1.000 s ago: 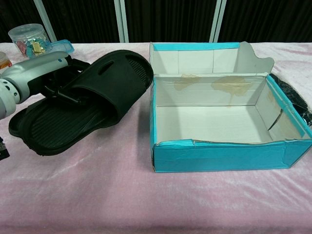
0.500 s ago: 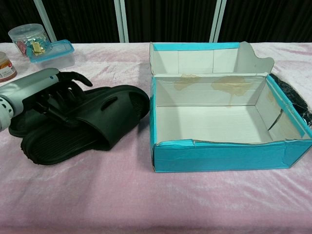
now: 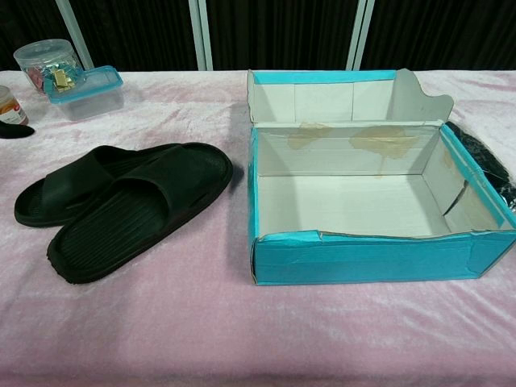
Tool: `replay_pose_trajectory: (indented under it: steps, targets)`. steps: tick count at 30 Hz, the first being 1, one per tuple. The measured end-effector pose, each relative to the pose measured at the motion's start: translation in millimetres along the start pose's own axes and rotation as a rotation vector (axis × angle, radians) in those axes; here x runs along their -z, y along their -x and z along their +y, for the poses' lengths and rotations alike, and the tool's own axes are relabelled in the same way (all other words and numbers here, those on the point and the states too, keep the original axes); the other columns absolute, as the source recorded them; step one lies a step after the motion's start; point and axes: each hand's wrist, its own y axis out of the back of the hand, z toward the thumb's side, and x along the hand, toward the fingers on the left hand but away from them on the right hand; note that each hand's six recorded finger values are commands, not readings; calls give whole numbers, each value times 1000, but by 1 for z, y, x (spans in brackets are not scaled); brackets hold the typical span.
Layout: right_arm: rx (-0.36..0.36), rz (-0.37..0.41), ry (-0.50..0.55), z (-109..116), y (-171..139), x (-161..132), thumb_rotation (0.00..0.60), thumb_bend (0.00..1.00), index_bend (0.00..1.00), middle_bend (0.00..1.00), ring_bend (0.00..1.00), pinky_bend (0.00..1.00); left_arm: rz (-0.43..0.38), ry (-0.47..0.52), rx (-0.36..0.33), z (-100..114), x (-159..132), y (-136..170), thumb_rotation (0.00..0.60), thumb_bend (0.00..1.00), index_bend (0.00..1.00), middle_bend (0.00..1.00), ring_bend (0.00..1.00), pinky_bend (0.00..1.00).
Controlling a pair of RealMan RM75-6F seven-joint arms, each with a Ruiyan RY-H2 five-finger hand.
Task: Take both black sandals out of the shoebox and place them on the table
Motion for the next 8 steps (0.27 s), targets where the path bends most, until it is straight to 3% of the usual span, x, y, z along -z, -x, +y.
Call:
replay_pose_trajectory:
  steps: [8]
  targets:
    - [9, -52, -39, 1, -3, 12, 600, 105, 0, 59, 0, 190, 59, -147, 5, 39, 50, 36, 600, 0, 0, 12, 0, 0]
